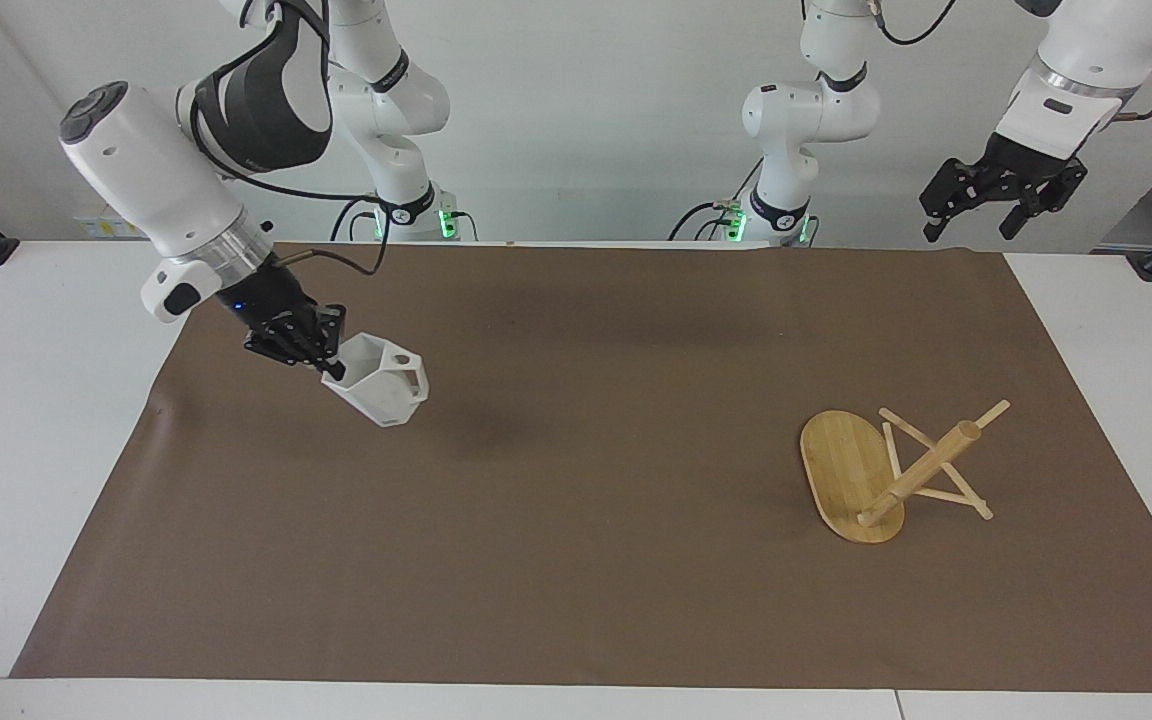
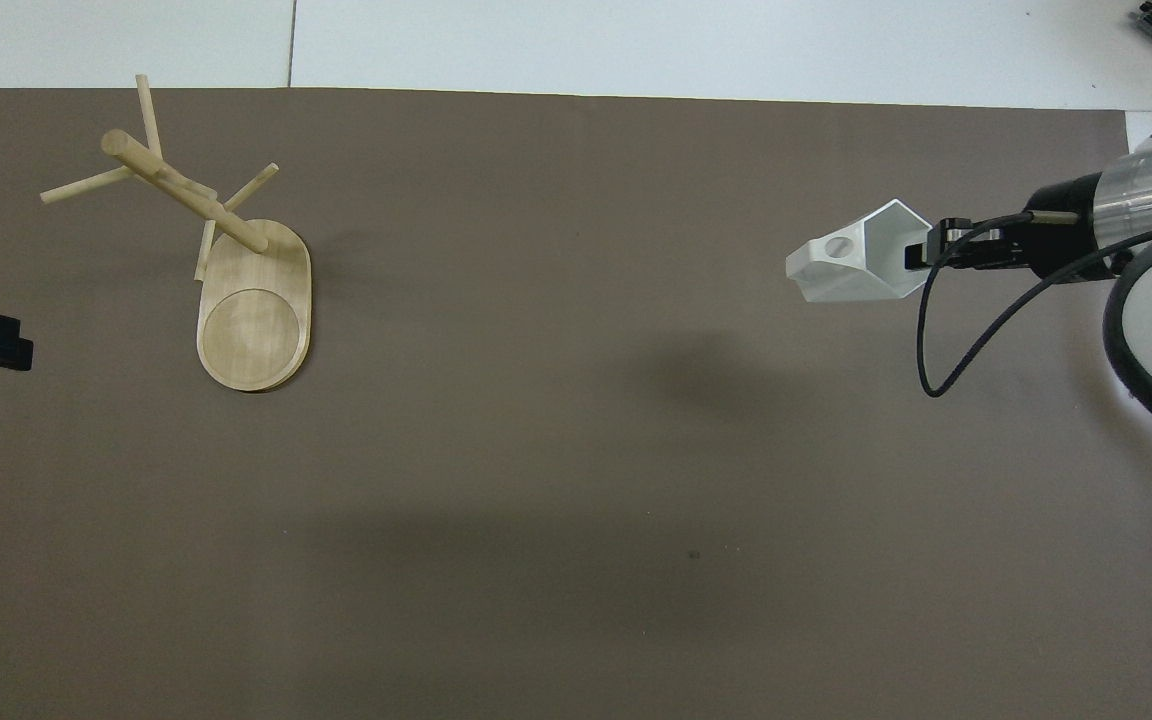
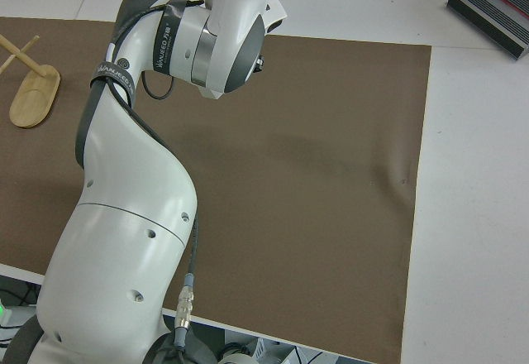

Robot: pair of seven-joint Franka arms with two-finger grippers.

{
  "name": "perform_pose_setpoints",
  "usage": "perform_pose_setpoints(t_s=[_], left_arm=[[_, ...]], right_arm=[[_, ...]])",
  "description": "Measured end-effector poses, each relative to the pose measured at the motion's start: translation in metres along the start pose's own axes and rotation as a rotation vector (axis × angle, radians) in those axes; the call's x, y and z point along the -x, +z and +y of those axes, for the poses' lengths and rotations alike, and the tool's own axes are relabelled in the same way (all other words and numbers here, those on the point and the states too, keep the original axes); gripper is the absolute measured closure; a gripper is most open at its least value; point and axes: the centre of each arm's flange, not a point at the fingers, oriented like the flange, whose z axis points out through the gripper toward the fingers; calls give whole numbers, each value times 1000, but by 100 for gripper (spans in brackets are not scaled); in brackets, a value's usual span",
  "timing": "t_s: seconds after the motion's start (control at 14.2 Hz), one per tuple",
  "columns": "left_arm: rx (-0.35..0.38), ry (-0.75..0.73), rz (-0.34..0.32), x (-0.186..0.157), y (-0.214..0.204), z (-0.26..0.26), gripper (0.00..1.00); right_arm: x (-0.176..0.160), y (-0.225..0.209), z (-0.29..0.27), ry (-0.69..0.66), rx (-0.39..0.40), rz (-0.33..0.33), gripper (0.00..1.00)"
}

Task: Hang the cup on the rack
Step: 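Carry the white cup with the right gripper toward the wooden mug tree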

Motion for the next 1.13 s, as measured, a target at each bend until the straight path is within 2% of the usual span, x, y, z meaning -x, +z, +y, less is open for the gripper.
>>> perform_pose_setpoints(t_s=[0.14,0.35,0.57,0.64,0.78,0.99,1.13], left_arm=[[0,0,0,0,0,0,0],[0,1,0,0,0,1,0],[0,6,-2,0,0,4,0],[0,8,-4,1,0,5,0],[6,-18,-5,1,1,9,0],[116,-113,-15,1,0,23,0],[176,-221,-31,1,-1,31,0]], right_arm=[[4,7,-39,8,-64,0,96],[11,21,-103,38,-101,27,96],[25,36,-170,17,-195,59,96],[29,39,-184,30,-244,57,96],[33,39,-202,84,-388,36,96],[38,38,-213,81,-562,24,96],[47,44,-221,61,-629,13,96]])
